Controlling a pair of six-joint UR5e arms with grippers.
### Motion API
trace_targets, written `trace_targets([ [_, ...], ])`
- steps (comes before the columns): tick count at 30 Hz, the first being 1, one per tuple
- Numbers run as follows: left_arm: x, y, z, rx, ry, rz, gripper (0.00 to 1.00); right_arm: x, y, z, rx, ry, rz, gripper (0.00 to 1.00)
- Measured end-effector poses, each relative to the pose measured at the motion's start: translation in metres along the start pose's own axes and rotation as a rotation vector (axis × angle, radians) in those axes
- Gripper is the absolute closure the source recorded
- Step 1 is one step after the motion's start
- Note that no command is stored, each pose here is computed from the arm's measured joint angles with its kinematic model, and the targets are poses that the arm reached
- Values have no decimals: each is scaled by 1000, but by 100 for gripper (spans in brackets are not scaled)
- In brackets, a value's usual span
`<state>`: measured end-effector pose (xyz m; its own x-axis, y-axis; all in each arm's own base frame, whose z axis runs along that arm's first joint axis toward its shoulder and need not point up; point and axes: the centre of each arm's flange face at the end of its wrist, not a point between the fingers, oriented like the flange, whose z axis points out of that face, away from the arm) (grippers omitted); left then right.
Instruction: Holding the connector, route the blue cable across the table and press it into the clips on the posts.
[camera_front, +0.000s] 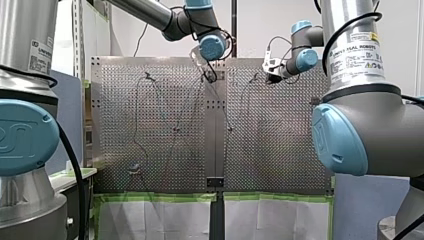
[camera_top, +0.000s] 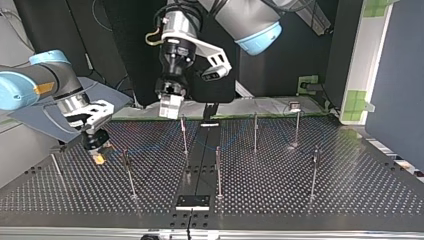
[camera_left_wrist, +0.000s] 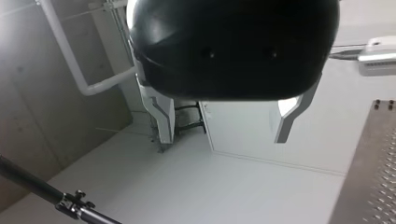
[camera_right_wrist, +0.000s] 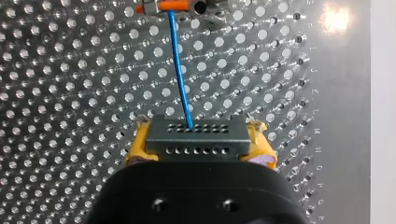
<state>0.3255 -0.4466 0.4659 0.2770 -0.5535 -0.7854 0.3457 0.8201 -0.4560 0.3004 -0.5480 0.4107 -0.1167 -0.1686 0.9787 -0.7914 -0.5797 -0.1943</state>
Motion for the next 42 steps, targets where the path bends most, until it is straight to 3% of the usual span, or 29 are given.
trace_targets([
  [11, 24, 22, -22, -21, -3, 1, 0, 0, 0, 0, -1, 0, 0, 100],
  [17, 36, 36, -38, -55, 9, -20, 0, 0, 0, 0, -1, 0, 0, 100],
  [26, 56, 61, -69, -126, 74, 51, 0, 0, 0, 0, -1, 0, 0, 100],
  [33, 72, 79, -92, -102, 139, 97, 0, -1, 0, 0, -1, 0, 0, 100],
  [42, 89, 99, -121, -68, 218, 119, 0, -1, 0, 1, -1, 0, 1, 100],
])
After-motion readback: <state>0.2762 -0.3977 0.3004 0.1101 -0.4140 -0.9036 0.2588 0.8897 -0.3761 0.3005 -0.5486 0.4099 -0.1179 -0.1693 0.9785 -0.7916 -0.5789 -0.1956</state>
